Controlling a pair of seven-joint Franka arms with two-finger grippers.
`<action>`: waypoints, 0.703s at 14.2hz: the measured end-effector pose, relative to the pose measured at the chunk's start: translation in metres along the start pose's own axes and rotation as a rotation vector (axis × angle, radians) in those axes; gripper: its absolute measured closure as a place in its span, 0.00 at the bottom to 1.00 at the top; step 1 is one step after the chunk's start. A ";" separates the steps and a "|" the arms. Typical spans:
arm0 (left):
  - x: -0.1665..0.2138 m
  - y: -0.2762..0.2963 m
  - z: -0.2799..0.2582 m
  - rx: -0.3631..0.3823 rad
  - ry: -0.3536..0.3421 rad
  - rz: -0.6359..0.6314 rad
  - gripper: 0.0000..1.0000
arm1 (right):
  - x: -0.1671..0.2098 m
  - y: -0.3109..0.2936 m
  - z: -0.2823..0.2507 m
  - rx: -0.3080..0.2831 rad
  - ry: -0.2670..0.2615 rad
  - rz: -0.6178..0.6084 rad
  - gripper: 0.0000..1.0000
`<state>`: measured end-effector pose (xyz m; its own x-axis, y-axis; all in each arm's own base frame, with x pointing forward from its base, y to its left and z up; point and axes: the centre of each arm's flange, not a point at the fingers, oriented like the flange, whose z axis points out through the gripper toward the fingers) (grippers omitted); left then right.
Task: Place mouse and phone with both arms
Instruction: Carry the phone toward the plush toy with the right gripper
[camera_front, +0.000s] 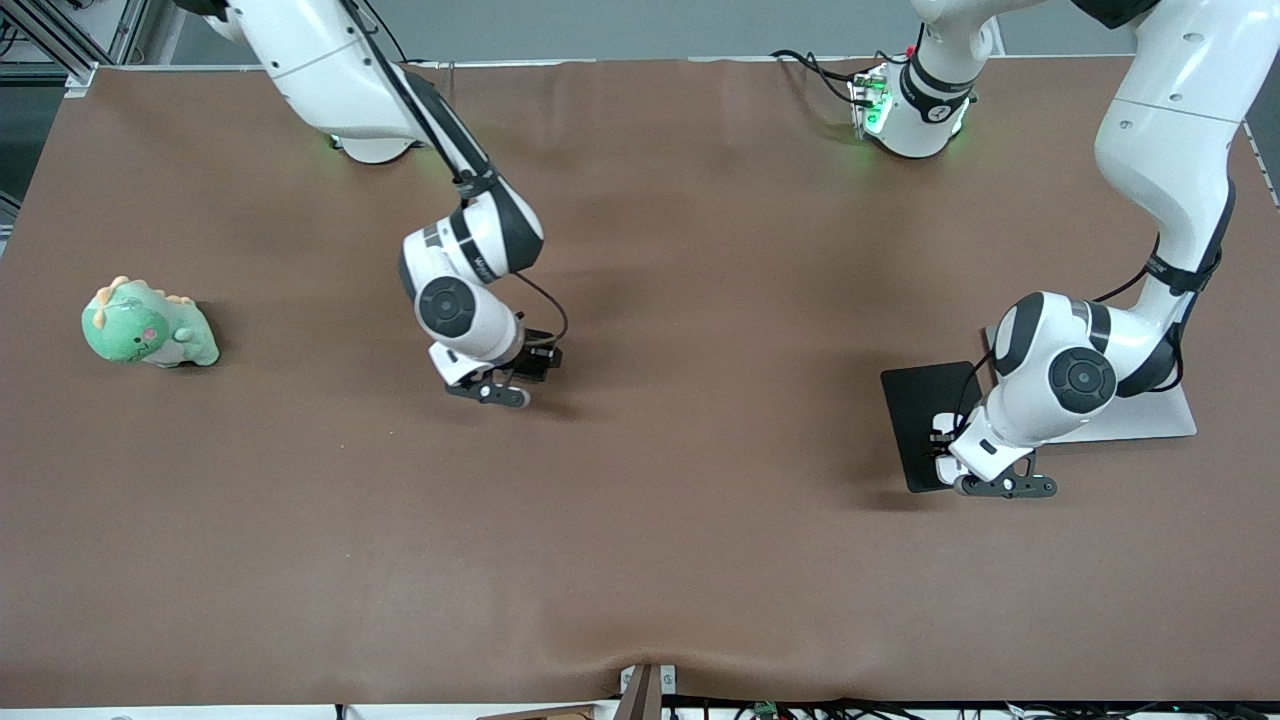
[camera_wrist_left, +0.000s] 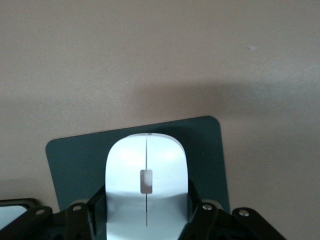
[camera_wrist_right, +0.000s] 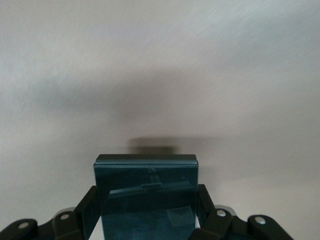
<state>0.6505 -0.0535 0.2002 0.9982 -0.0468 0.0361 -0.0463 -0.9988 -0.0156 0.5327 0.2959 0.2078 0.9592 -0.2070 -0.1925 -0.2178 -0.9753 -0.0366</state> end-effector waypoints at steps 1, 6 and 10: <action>-0.001 -0.002 0.004 0.000 -0.005 -0.001 0.41 | 0.010 0.014 -0.011 0.003 -0.006 0.011 0.20; 0.001 -0.003 0.010 -0.003 0.024 0.011 0.41 | 0.038 0.069 -0.036 0.011 -0.029 0.030 0.20; 0.001 0.000 0.020 -0.021 0.040 0.012 0.41 | 0.050 0.121 -0.040 0.010 -0.051 0.010 0.20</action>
<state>0.6527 -0.0532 0.1801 0.9954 -0.0590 0.0758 -0.0595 -0.9982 0.0048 0.5611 0.1641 0.2333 0.9466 -0.2123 -0.2426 -0.2294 -0.9723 -0.0439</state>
